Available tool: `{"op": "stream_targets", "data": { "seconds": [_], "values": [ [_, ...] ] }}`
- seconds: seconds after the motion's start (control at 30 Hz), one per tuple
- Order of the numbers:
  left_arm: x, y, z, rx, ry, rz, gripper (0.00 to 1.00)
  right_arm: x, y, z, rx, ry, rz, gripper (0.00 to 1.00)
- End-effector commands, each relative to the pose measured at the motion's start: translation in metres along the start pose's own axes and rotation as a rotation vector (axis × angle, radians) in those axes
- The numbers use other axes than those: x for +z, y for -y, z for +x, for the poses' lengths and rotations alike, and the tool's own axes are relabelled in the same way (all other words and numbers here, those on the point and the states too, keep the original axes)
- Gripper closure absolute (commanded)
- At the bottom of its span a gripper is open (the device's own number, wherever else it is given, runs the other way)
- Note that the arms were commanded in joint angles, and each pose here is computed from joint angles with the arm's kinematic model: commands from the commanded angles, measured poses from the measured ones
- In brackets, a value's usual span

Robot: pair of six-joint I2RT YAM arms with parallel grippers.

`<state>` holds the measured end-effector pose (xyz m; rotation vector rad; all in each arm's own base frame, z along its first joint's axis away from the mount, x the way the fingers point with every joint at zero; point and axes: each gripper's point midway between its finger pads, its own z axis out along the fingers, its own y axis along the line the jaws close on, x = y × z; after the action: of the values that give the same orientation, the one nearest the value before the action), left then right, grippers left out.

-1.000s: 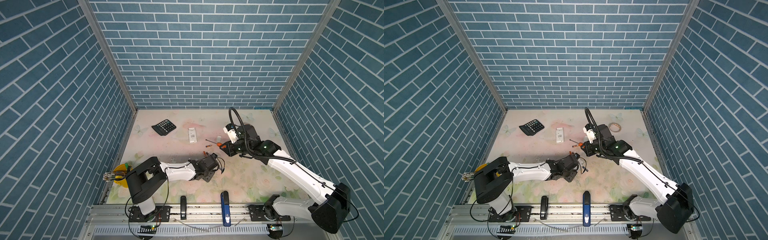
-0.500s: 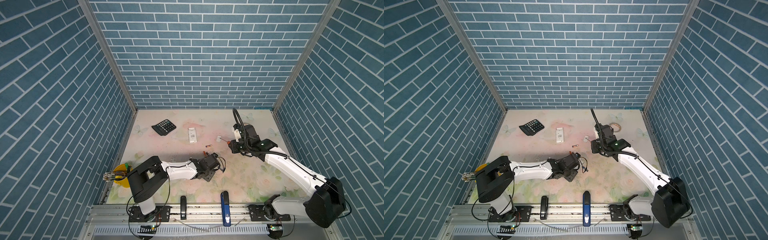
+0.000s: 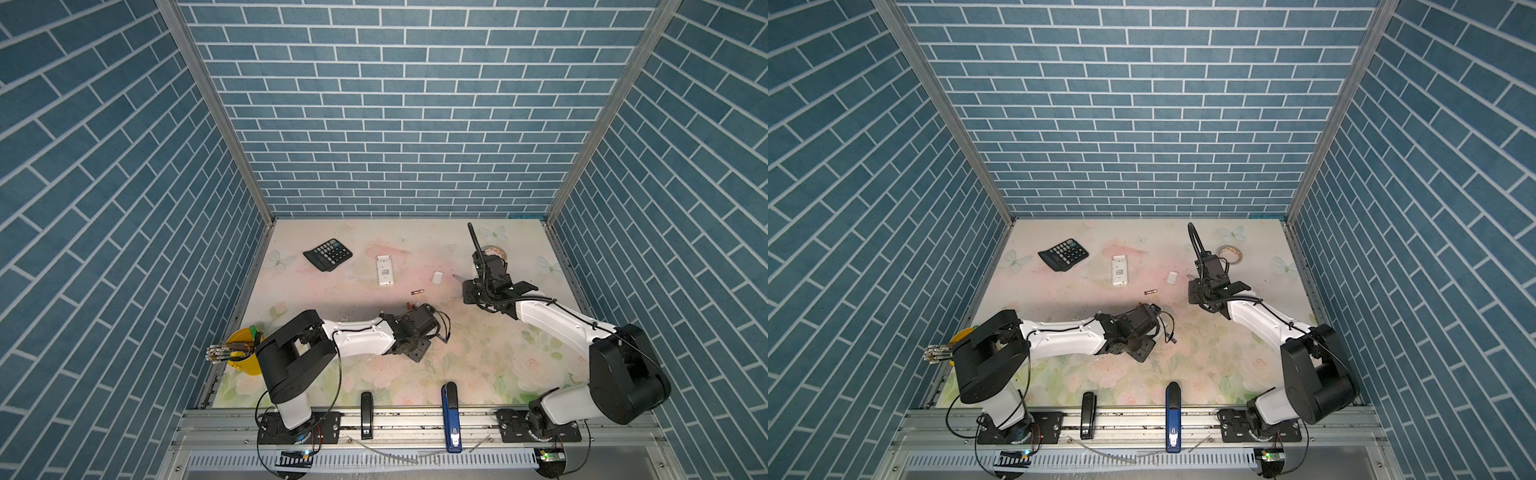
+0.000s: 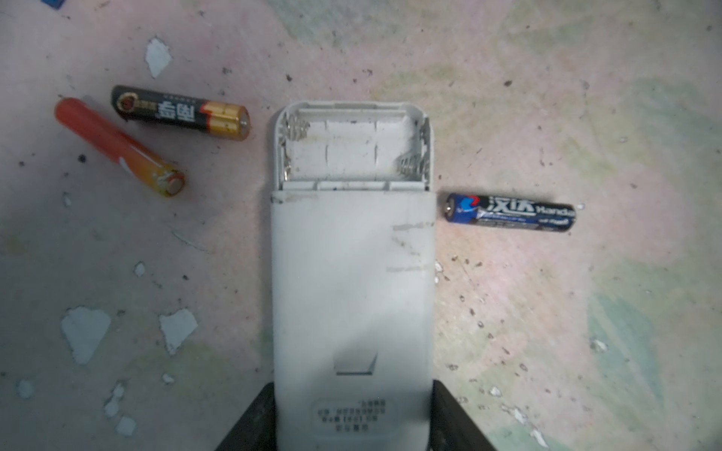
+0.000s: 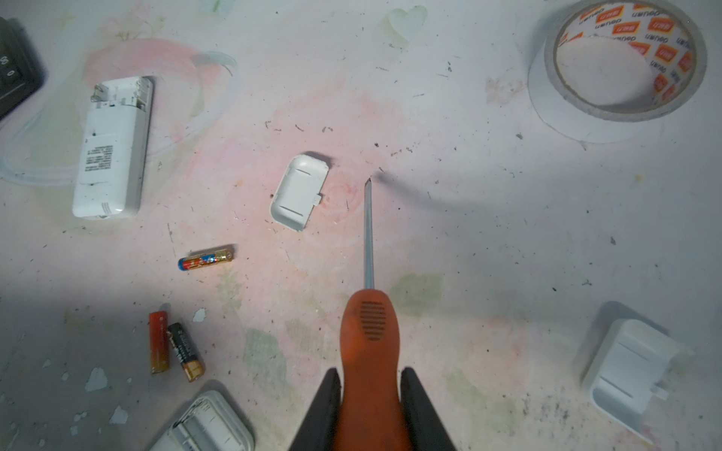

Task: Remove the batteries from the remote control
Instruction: 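Lift the screwdriver away from the emptied remote with the right gripper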

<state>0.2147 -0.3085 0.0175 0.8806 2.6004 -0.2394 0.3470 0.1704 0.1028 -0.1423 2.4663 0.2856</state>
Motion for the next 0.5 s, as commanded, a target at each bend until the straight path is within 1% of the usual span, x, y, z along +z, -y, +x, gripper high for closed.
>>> {"op": "stream_targets", "data": {
  "seconds": [0.0, 0.27, 0.47],
  "values": [
    [0.008, -0.019, 0.026, -0.026, -0.105, -0.058, 0.39, 0.013, 0.011, -0.002, 0.038, 0.040, 0.019, 1.00],
    [0.004, -0.023, 0.016, -0.054, -0.073, -0.061, 0.34, 0.026, 0.021, -0.001, 0.046, 0.035, 0.036, 1.00],
    [0.001, -0.022, 0.012, -0.071, -0.055, -0.040, 0.30, 0.037, 0.025, 0.004, 0.045, 0.013, 0.028, 1.00]
  ]
}}
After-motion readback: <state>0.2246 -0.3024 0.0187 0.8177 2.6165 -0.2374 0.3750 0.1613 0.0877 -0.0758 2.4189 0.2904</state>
